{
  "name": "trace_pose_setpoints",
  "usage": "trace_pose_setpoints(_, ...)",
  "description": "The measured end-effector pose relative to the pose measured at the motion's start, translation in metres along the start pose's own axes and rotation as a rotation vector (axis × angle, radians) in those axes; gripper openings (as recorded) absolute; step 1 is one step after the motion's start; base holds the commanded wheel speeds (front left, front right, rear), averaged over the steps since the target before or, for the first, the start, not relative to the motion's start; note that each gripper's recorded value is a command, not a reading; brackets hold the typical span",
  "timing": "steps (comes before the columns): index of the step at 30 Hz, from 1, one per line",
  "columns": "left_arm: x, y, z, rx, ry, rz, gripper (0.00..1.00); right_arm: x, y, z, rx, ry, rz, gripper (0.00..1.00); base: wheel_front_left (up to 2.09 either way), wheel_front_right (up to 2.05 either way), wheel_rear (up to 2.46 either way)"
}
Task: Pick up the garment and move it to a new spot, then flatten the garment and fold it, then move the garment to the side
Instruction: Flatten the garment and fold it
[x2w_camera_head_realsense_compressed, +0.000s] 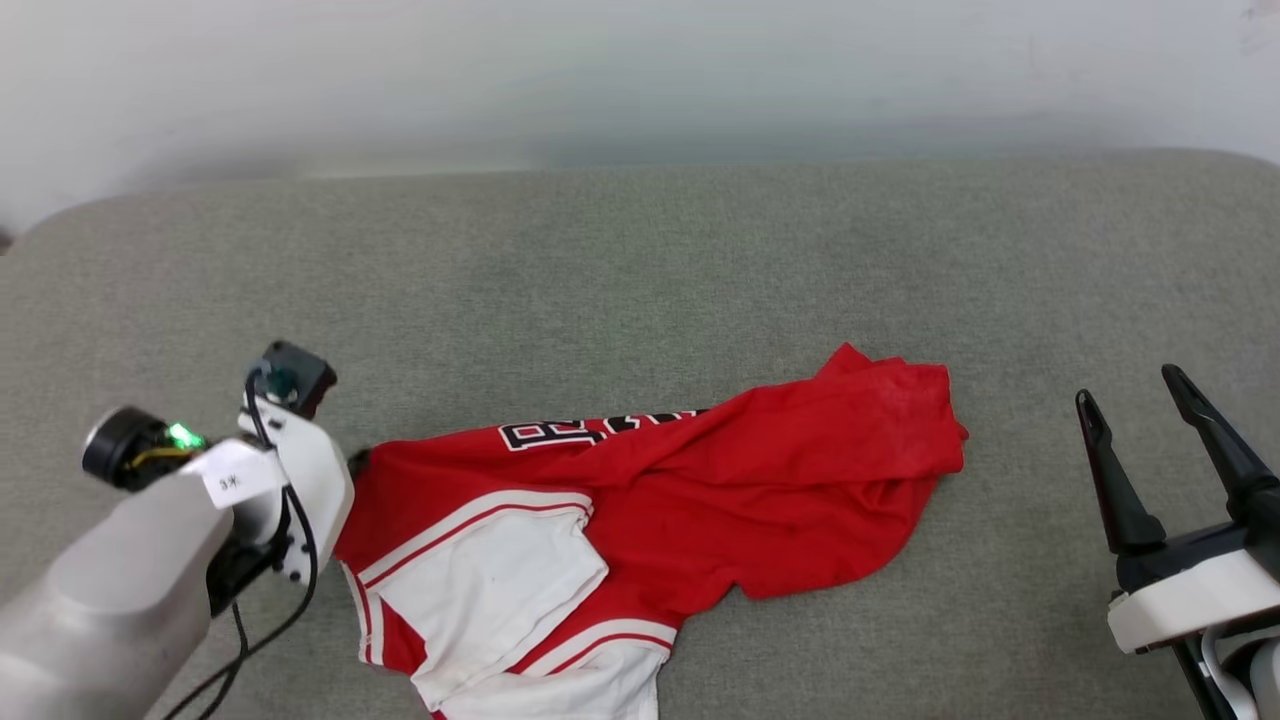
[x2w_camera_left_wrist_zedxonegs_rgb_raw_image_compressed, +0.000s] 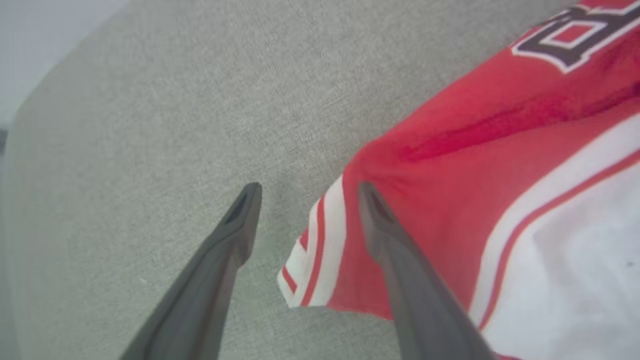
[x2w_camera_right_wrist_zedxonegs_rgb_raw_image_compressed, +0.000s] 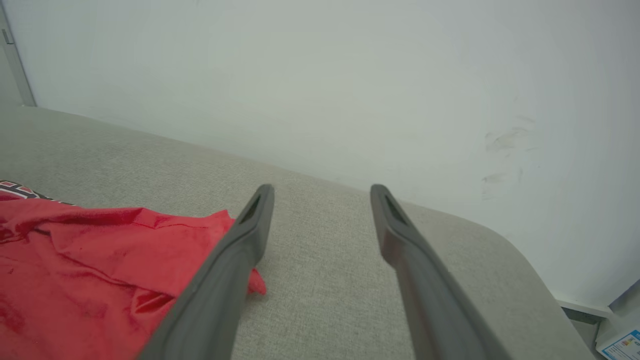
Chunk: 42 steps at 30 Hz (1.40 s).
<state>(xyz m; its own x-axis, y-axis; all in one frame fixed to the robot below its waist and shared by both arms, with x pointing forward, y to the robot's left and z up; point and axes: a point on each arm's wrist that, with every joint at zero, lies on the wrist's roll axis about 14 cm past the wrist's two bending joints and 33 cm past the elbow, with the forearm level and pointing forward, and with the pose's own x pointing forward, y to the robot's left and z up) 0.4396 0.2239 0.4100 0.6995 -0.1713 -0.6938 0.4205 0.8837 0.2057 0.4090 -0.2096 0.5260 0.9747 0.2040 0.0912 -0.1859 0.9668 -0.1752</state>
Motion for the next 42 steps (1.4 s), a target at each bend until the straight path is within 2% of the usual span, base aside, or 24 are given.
trace_pose_setpoints(5,-0.02,0.01,0.056,0.031,-0.156,0.008,1.0,-0.002,0.005,0.009,0.006,-0.025,0.007,1.0,0.0,0.0,0.0)
trace_pose_setpoints(7,-0.028,-0.002,0.073,0.016,-0.182,-0.04,1.0,-0.002,0.007,0.013,0.007,-0.039,0.012,1.0,0.0,0.0,0.0)
trace_pose_setpoints(10,-0.037,-0.02,0.077,0.047,-0.143,-0.108,1.0,-0.003,0.01,0.015,0.009,-0.044,0.018,1.0,0.0,0.0,0.0)
trace_pose_setpoints(18,-0.05,-0.096,0.053,0.174,0.073,-0.359,1.0,-0.002,0.012,0.016,0.009,-0.048,0.024,1.0,0.0,0.0,0.0)
trace_pose_setpoints(23,-0.049,-0.128,0.019,0.243,0.216,-0.456,1.0,0.0,0.011,0.013,0.006,-0.042,0.025,1.0,0.0,0.0,0.0)
trace_pose_setpoints(27,-0.044,-0.144,-0.006,0.266,0.304,-0.505,1.0,0.001,0.007,0.009,0.004,-0.032,0.015,1.0,0.0,0.0,0.0)
trace_pose_setpoints(34,-0.031,-0.153,-0.042,0.291,0.434,-0.526,1.0,0.003,0.001,0.002,0.001,-0.012,-0.003,1.0,0.0,0.0,0.0)
trace_pose_setpoints(35,-0.031,-0.154,-0.045,0.291,0.444,-0.528,0.39,0.004,0.001,0.002,0.001,-0.013,-0.006,1.0,0.0,0.0,0.0)
trace_pose_setpoints(36,-0.029,-0.154,-0.045,0.303,0.441,-0.524,0.39,0.004,0.0,0.002,0.0,-0.013,-0.008,1.0,0.0,0.0,0.0)
trace_pose_setpoints(37,-0.029,-0.156,-0.043,0.305,0.434,-0.525,0.0,0.003,-0.001,0.002,0.0,-0.013,-0.011,1.0,0.0,0.0,0.0)
trace_pose_setpoints(40,-0.032,-0.159,-0.04,0.286,0.411,-0.534,0.0,0.003,-0.002,0.005,-0.001,-0.02,-0.014,1.0,0.0,0.0,0.0)
trace_pose_setpoints(42,-0.039,-0.165,-0.025,0.291,0.335,-0.545,0.0,0.002,0.001,0.009,-0.001,-0.033,-0.01,1.0,0.0,0.0,0.0)
